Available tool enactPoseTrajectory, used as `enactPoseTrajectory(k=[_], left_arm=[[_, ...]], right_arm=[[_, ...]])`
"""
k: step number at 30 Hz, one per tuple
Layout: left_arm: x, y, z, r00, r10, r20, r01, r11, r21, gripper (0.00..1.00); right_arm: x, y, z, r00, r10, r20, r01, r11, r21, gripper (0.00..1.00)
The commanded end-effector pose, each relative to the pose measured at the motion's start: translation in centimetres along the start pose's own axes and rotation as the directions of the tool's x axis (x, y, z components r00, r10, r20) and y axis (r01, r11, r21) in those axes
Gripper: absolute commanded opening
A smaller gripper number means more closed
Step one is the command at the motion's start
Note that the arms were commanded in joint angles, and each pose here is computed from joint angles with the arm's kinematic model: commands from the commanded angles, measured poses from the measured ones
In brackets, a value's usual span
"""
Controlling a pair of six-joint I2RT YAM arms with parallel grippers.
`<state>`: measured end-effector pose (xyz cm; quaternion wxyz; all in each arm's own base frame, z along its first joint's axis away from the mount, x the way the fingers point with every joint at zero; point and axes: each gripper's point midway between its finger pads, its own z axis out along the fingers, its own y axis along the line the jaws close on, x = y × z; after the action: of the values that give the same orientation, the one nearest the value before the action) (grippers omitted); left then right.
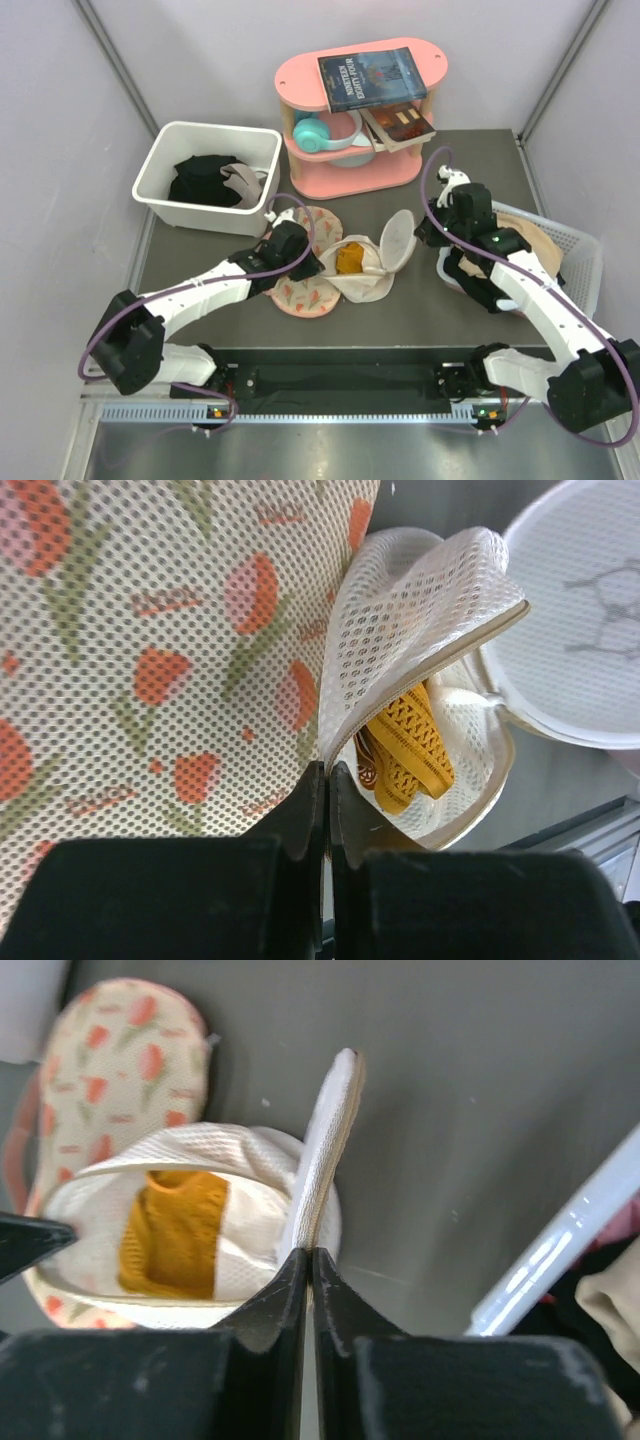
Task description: Unzip the laundry bag and remove the bra
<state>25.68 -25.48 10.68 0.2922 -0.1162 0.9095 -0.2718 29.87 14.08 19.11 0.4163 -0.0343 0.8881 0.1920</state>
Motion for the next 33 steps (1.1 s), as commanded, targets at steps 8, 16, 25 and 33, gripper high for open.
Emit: enactPoseTrajectory(k=[8,16,25,33], left_arm=[[-1.2,-3.9,0.3,0.999,-0.011,0.04,0.007,0.996,0.087,0.0],[-2.3,-4.1,-0.7,0.997,-0.006,0.078,0.0,0.997,0.076,0.0],[-6.2,-7.5,-4.8,0.973,0.127,0.193,-0.142,0.988,0.064,0.65],[-3.4,-13.4,-2.1,0.925,0.37,0.087,-0.379,0.918,0.119,0.66]], right_arm=[[-3.2,-3.7,-2.8,0.995,-0.092,0.032,0.086,0.984,0.158,0.57],[-6.4,0.0,-5.6,0.989,-0.116,0.089,0.115,0.993,0.014,0.64],[-1.2,2.8,-3.0,1.0,0.026,-0.013,-0.028,0.982,-0.188,0.62],[3.9,3.7,-1.3,0.99,0.053,-0.13,-0.082,0.971,-0.225,0.61]])
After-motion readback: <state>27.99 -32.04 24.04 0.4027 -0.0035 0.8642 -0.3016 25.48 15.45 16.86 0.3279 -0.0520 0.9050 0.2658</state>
